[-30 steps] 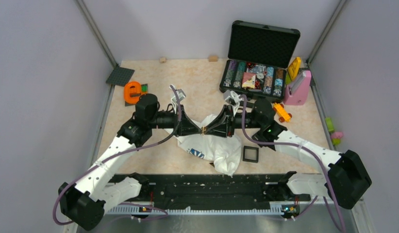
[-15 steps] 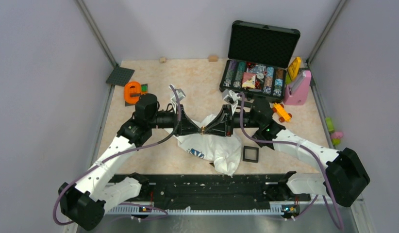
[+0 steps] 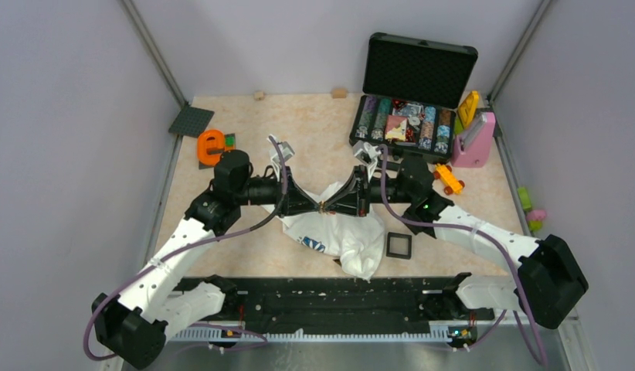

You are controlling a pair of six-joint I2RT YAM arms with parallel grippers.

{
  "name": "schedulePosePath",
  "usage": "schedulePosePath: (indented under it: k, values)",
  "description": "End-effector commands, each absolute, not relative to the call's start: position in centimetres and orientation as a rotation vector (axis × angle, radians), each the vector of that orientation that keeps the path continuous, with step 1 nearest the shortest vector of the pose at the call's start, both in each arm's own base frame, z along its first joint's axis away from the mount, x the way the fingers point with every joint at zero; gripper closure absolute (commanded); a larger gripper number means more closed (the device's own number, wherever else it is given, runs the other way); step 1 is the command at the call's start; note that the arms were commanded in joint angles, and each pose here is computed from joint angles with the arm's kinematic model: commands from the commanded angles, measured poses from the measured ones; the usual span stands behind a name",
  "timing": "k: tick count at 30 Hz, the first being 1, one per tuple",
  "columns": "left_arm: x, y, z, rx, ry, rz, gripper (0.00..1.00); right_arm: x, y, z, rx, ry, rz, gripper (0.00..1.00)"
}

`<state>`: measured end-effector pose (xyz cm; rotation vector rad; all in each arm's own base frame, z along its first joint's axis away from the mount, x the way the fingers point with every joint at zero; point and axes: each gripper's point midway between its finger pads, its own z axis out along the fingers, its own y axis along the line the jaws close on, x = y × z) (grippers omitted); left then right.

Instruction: Remove the brooch from the garment

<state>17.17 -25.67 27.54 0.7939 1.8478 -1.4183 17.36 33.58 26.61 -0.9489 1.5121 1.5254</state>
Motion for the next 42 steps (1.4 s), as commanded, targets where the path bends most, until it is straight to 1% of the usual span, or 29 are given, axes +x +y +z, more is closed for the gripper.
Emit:
schedulePosePath:
  k: [1,6,10,13,16,17,19,21,23,26,27,29,31,34,37,40,42]
  values:
    - [16.5,-25.5,28.9,0.812,1.802,-1.408,1.0,18.2,33.9,28.9,-0.928,1.436,1.472,0.88]
    - [17.4,-25.2,28.4,0.783,1.832,-1.346,1.0,18.2,33.8,28.7,-0.933,1.443,1.463,0.8]
    - [18.3,-25.0,27.5,0.751,1.871,-1.288,1.0,18.1,33.7,28.3,-0.938,1.45,1.461,0.66]
    - [18.6,-24.9,27.4,0.742,1.876,-1.267,1.0,18.1,33.6,28.2,-0.936,1.453,1.456,0.6]
    - [19.1,-24.5,27.1,0.719,1.885,-1.218,1.0,18.4,33.5,28.1,-0.915,1.471,1.438,0.46]
    - [19.5,-24.3,26.9,0.71,1.887,-1.184,1.0,18.7,33.4,28.0,-0.9,1.482,1.428,0.45]
    - [20.6,-23.9,26.4,0.667,1.889,-1.115,1.0,19.9,33.1,27.9,-0.814,1.55,1.385,0.45]
    - [21.6,-23.7,26.7,0.634,1.841,-1.07,1.0,22.0,32.5,27.8,-0.639,1.649,1.316,0.44]
    - [22.3,-23.9,27.6,0.631,1.718,-1.047,1.0,23.7,31.7,28.0,-0.46,1.708,1.273,0.42]
    - [23.5,-23.3,28.7,0.62,1.525,-0.901,1.0,25.2,30.4,28.2,-0.14,1.815,1.276,0.42]
    - [23.6,-23.2,28.5,0.661,1.474,-0.845,1.0,25.5,29.8,28.3,-0.033,1.844,1.281,0.42]
    - [22.6,-23.7,28.2,0.857,1.35,-0.757,1.0,25.9,28.8,28.1,0.143,1.902,1.266,0.42]
    - [22.7,-23.8,28.3,0.92,1.279,-0.671,1.0,26.2,27.7,27.8,0.284,1.936,1.238,0.42]
    - [23.4,-23.9,28.6,0.939,1.203,-0.58,1.0,25.8,27.0,27.0,0.419,2.012,1.222,0.43]
    - [23.7,-24.5,28.0,1.019,1.094,-0.448,1.0,25.2,27.5,26.4,0.543,2.082,1.276,0.45]
    - [23.7,-25.5,26.7,1.125,0.991,-0.32,1.0,24.4,28.9,26.7,0.583,2.113,1.38,0.47]
    - [23.6,-26.0,26.6,1.142,0.952,-0.282,1.0,24.1,29.8,27.0,0.584,2.119,1.43,0.48]
